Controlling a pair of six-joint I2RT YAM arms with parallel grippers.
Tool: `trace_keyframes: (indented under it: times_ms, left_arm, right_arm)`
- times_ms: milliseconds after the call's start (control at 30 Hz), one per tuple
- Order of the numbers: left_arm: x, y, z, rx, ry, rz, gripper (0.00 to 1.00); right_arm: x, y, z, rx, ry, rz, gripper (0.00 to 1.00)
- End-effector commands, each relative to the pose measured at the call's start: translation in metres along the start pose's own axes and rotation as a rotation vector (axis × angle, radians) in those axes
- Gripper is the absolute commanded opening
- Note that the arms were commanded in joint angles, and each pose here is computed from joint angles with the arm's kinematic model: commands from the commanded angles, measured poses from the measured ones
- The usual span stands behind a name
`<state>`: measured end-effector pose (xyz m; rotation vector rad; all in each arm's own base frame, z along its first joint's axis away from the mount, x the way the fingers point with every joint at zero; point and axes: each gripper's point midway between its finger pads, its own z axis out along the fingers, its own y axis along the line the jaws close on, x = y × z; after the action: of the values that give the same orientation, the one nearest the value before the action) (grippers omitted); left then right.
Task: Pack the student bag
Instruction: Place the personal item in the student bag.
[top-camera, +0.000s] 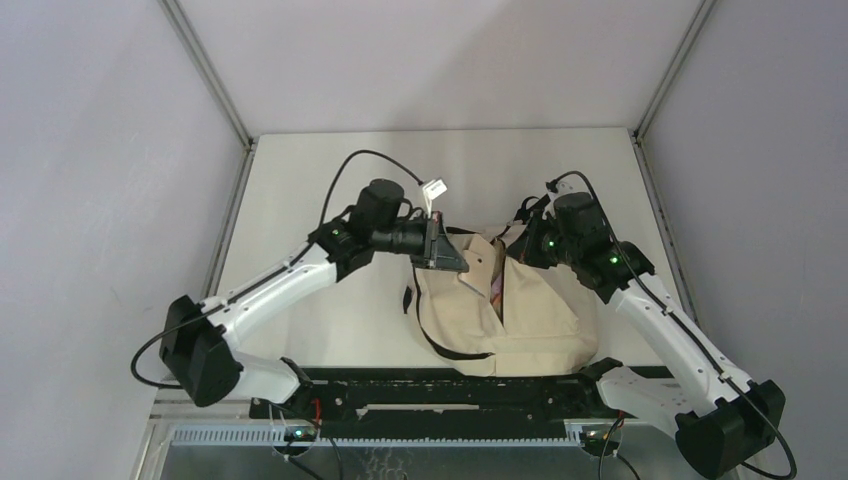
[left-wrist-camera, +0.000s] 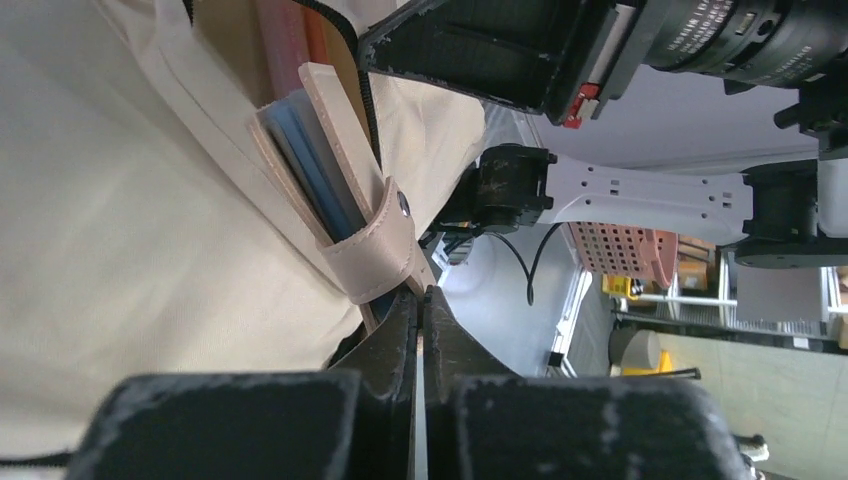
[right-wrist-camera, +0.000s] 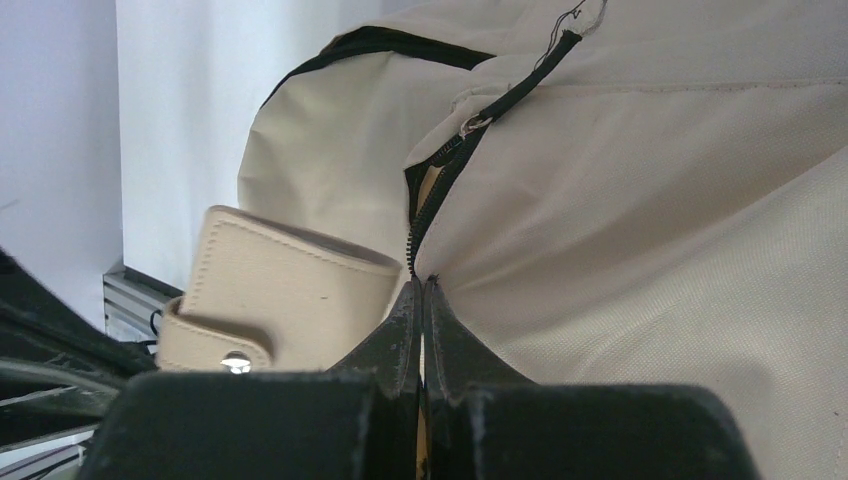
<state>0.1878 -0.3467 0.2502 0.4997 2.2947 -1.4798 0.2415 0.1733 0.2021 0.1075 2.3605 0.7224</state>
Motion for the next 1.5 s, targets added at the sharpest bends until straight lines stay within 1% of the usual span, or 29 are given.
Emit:
trace_keyframes:
  times_ms: [0,267,400,567,700,900,1100,1167,1200,1267,1367,1400,1467]
  left_arm:
    - [-0.016,-0.027,0.011,0.118,0.006,0.065,0.0]
    - [-0.001,0.0,0.041,0.101,0.072,0.008,0.0]
    - [0.001,0.002,0.055,0.121,0.105,0.008,0.0]
    - [0.001,0.011,0.083,0.116,0.151,-0.017,0.0]
    - [-0.001,0.014,0.103,0.113,0.168,-0.009,0.0]
    - [-0.012,0.012,0.122,0.11,0.153,0.006,0.0]
    - [-0.001,0.018,0.135,0.069,0.171,0.008,0.0]
    - [0.008,0.021,0.137,0.051,0.211,0.023,0.0]
    - [0.012,0.021,0.136,0.05,0.236,0.034,0.04]
    - [0.017,0.021,0.131,0.043,0.268,0.048,0.24]
    - [0.016,0.017,0.118,0.025,0.26,0.091,0.46]
    - [0.016,0.015,0.113,0.017,0.259,0.104,0.51]
    - [0.016,0.012,0.104,0.001,0.255,0.128,0.58]
  right_arm:
    - [-0.021,0.026,-0.013,-0.096,-0.091,-0.006,0.0]
    - [-0.021,0.027,-0.016,-0.098,-0.097,-0.005,0.0]
    - [-0.02,0.029,-0.015,-0.108,-0.089,-0.006,0.0]
    - [-0.02,0.032,-0.016,-0.121,-0.09,-0.003,0.0]
    - [-0.02,0.034,-0.018,-0.127,-0.09,0.0,0.0]
    - [-0.019,0.033,-0.019,-0.121,-0.091,0.0,0.0]
    - [-0.02,0.033,-0.019,-0.123,-0.094,0.005,0.0]
    - [-0.02,0.033,-0.02,-0.122,-0.098,0.007,0.0]
    - [-0.021,0.033,-0.021,-0.121,-0.103,0.007,0.0]
    - [-0.022,0.034,-0.022,-0.123,-0.111,0.006,0.0]
    - [-0.022,0.033,-0.022,-0.12,-0.111,0.005,0.0]
    - [-0.021,0.032,-0.021,-0.117,-0.107,0.006,0.0]
    - [-0.021,0.032,-0.021,-0.114,-0.106,0.007,0.0]
